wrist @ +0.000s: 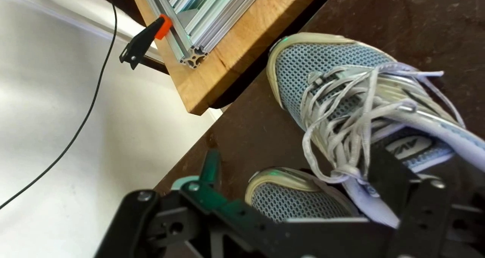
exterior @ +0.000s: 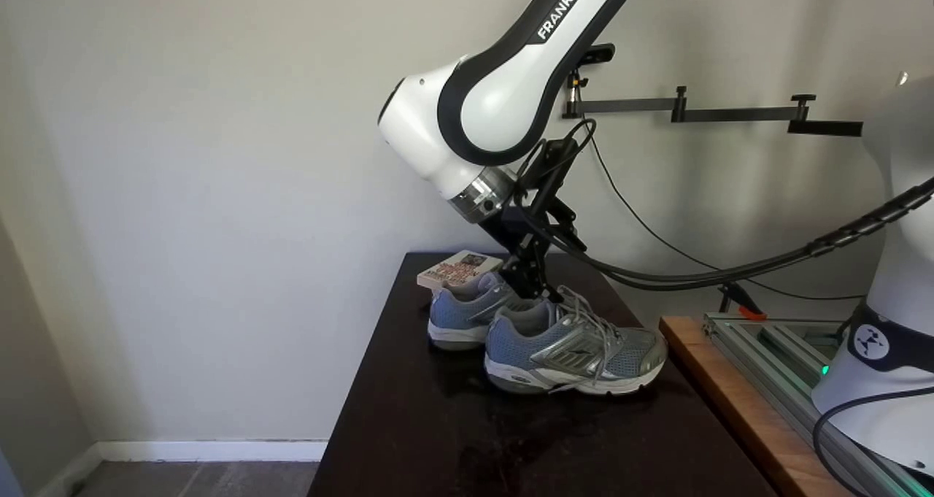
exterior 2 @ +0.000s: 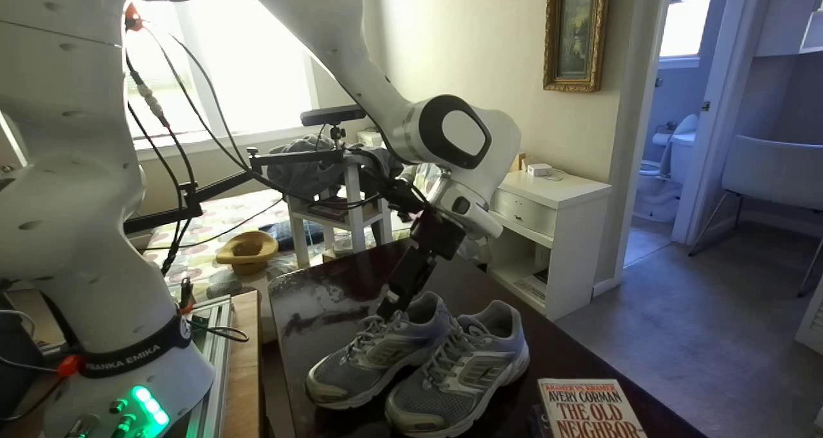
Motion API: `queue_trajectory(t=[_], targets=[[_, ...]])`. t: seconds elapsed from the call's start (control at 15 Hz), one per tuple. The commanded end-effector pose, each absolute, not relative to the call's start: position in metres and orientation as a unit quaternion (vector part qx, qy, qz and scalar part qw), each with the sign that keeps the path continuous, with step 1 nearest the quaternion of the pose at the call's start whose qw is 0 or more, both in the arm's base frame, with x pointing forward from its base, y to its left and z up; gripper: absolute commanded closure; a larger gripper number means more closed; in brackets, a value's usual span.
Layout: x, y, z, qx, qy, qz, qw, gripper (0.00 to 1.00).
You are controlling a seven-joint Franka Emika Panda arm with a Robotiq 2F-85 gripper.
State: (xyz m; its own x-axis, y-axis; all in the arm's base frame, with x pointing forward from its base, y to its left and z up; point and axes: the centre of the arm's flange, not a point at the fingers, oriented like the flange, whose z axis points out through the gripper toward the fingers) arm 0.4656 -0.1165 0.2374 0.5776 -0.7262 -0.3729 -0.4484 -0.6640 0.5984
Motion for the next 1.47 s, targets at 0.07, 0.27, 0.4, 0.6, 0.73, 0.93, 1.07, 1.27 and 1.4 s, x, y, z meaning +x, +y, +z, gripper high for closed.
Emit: queue_trajectory(t=[0.07,0.27,0.4,0.6,0.73,0.93,1.07,1.27,1.4], targets=[[0.462,-0.110,0.236,0.860,-0.322,-0.318,0.237,0.00],[0.457,-0.107,0.235,0.851,-0.307,-0.347,0.246,0.00],[0.452,-0.104,0.235,0.844,-0.299,-0.366,0.254,0.00],[0.448,-0.103,0.233,0.836,-0.290,-0.383,0.266,0.00],[0.447,-0.104,0.230,0.834,-0.289,-0.384,0.270,0.00],[0.451,-0.105,0.229,0.845,-0.299,-0.357,0.262,0.00],[0.456,-0.104,0.234,0.857,-0.306,-0.334,0.246,0.00],[0.463,-0.104,0.240,0.871,-0.311,-0.302,0.231,0.00],[0.465,-0.105,0.239,0.874,-0.310,-0.294,0.232,0.00]])
